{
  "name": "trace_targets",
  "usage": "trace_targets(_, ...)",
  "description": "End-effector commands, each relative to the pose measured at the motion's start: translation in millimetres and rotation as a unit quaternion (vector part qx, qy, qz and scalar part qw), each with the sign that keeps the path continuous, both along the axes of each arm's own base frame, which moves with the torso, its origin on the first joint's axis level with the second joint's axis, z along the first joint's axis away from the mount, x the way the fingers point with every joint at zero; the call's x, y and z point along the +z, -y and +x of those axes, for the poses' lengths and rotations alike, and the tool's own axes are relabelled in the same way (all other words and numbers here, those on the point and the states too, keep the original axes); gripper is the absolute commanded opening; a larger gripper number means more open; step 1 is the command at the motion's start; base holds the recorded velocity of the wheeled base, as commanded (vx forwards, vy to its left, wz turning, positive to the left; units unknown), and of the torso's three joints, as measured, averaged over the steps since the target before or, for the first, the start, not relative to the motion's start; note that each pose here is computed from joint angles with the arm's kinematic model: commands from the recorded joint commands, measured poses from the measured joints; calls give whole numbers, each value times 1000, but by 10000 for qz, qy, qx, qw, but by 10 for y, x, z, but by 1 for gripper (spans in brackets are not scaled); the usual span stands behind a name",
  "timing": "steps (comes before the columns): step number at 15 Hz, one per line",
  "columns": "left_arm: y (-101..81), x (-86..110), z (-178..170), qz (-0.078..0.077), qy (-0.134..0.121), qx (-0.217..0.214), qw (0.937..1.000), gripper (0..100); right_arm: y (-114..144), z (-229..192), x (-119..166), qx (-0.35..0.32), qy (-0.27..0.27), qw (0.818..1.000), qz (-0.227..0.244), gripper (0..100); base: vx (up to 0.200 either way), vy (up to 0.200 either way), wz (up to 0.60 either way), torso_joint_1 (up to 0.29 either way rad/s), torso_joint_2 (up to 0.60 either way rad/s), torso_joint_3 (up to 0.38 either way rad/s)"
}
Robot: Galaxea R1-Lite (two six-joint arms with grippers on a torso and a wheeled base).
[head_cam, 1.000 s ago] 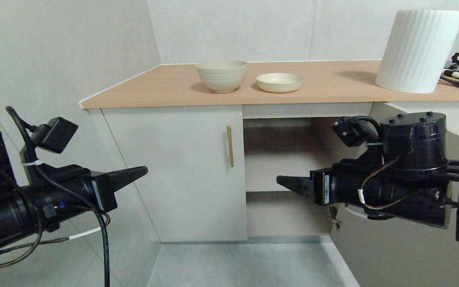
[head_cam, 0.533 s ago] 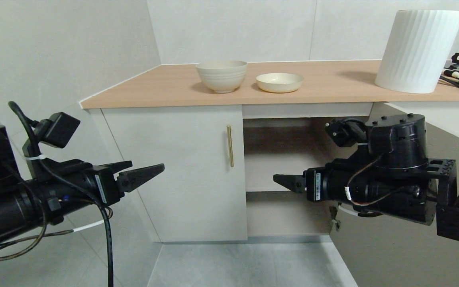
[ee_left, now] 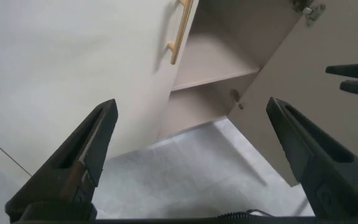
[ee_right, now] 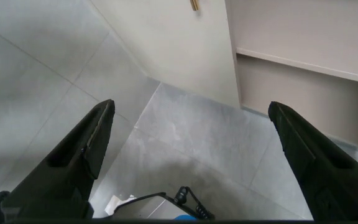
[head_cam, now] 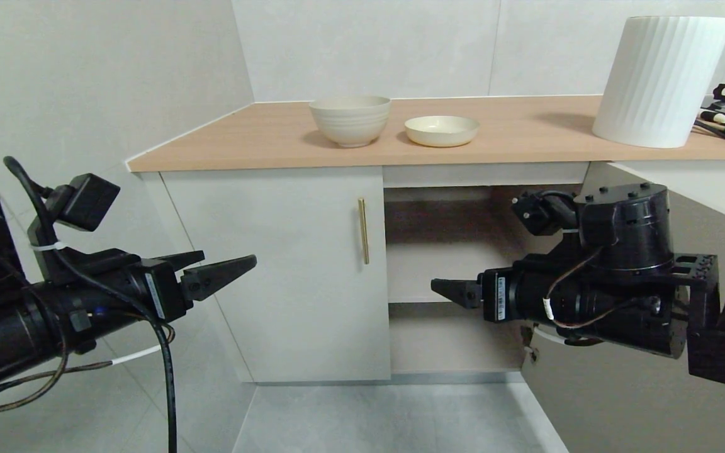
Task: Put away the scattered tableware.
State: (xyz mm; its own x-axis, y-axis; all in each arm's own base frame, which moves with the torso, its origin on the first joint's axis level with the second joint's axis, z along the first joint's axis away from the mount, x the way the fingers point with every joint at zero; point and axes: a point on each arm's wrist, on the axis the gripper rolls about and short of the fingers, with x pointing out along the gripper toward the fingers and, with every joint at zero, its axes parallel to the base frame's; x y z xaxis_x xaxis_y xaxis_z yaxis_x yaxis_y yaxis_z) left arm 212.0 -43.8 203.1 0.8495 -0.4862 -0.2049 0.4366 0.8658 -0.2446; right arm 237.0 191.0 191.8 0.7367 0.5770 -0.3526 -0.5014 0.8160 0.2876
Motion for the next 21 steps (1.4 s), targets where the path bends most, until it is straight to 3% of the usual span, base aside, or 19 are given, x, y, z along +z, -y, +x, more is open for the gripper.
trace_targets(1, 1, -6, 6, 1, -16, -1, 10000, 100, 6, -10, 7, 2, 12, 10000, 9, 100, 200, 0, 0, 2, 2, 2)
trace_targets(7, 0, -18, 19, 5, -39, 7, 10000, 100, 2, -20, -6, 28, -3, 10000, -9, 100, 200, 0, 0, 2, 2, 2)
trace_targets(14, 2, -18, 14, -6, -46, 10, 10000, 100, -1, -16, -19, 25, -25, 10000, -18, 100, 0, 0, 0, 0, 0, 0)
trace_targets(16, -2, 24, 8, -171, -48, 53, 9998, 100, 2, -20, -30, 25, -37, 10000, -27, 100, 0, 100, 0, -1, 1, 1)
trace_targets(17, -2, 24, -9, -174, -41, 38, 9998, 100, 3, -21, -34, 25, -43, 10000, -32, 100, 0, 0, 0, 0, 0, 0)
trace_targets(21, -2, -5, -14, -14, -8, 2, 10000, 100, 3, -21, -33, 28, -33, 10000, -33, 100, 0, 0, 0, 0, 0, 0)
